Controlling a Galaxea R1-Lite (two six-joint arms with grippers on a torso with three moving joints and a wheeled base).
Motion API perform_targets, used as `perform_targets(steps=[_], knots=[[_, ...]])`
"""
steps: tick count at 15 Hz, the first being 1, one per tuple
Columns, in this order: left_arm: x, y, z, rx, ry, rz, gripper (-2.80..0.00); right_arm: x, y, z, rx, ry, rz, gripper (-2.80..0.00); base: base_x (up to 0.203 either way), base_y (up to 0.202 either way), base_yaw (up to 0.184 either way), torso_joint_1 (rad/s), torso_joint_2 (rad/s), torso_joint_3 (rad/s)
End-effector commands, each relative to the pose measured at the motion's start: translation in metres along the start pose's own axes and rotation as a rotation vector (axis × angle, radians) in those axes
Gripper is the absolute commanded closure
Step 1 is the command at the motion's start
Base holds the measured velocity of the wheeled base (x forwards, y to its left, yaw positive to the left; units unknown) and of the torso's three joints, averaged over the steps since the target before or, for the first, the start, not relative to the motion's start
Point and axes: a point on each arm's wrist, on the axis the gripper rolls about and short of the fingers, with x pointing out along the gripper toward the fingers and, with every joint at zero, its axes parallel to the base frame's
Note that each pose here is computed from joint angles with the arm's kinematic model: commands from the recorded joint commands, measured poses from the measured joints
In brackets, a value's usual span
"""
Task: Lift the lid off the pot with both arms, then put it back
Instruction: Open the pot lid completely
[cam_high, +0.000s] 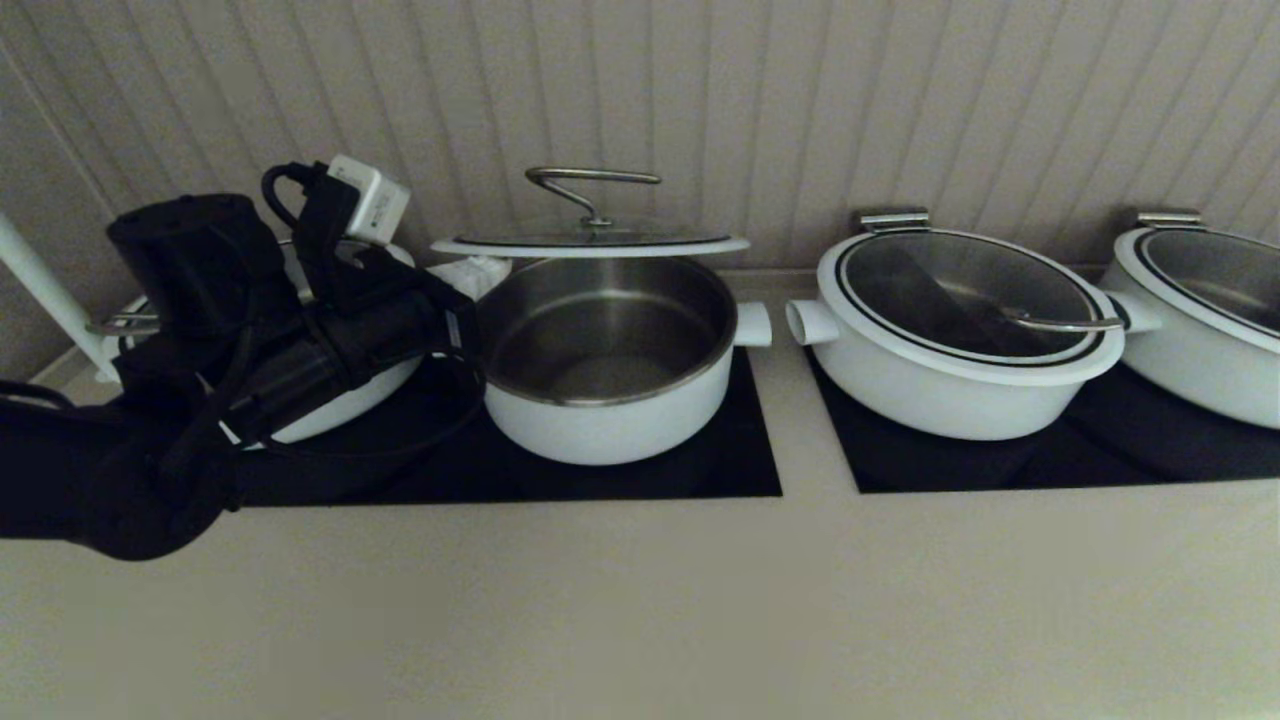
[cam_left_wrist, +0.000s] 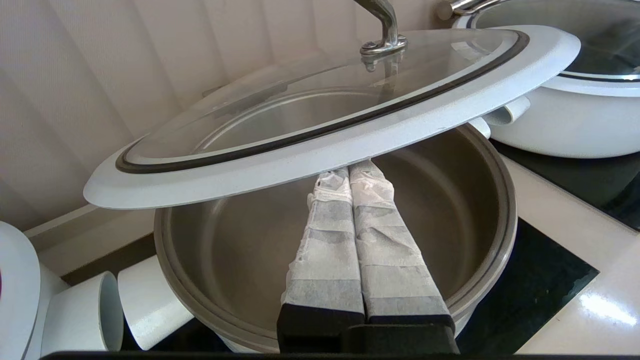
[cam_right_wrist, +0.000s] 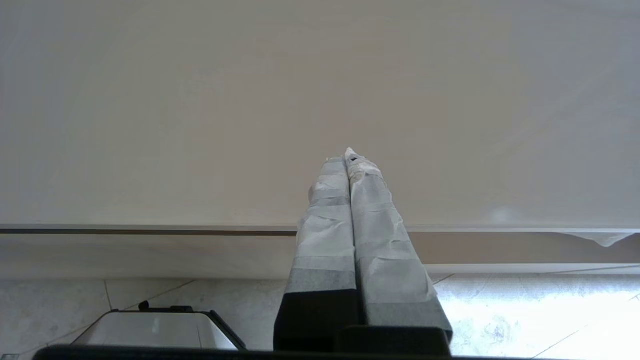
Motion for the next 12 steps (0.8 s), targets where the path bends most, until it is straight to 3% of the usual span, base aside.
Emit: perform_targets(steps=[1,6,12], knots=[[0.000,0.000,0.002,0.003,-0.009,0.000,0.00,0.000,0.000,0.000,-0.014,0.000,0.036,0.00,0.000,0.000,0.000,0.000,0.00,0.000],[0.001,0.000,0.001,0.003,-0.007,0.000,0.00,-0.011,-0.001,-0.006,-0.044,-0.186,0.106,0.00,0.000,0.000,0.000,0.000,0.00,0.000],[0.002,0.001,-0.001,0.002,-0.004,-0.001,0.00,-0.013,-0.001,-0.007,-0.044,-0.224,0.101,0.00,0.000,0.000,0.000,0.000,0.00,0.000]])
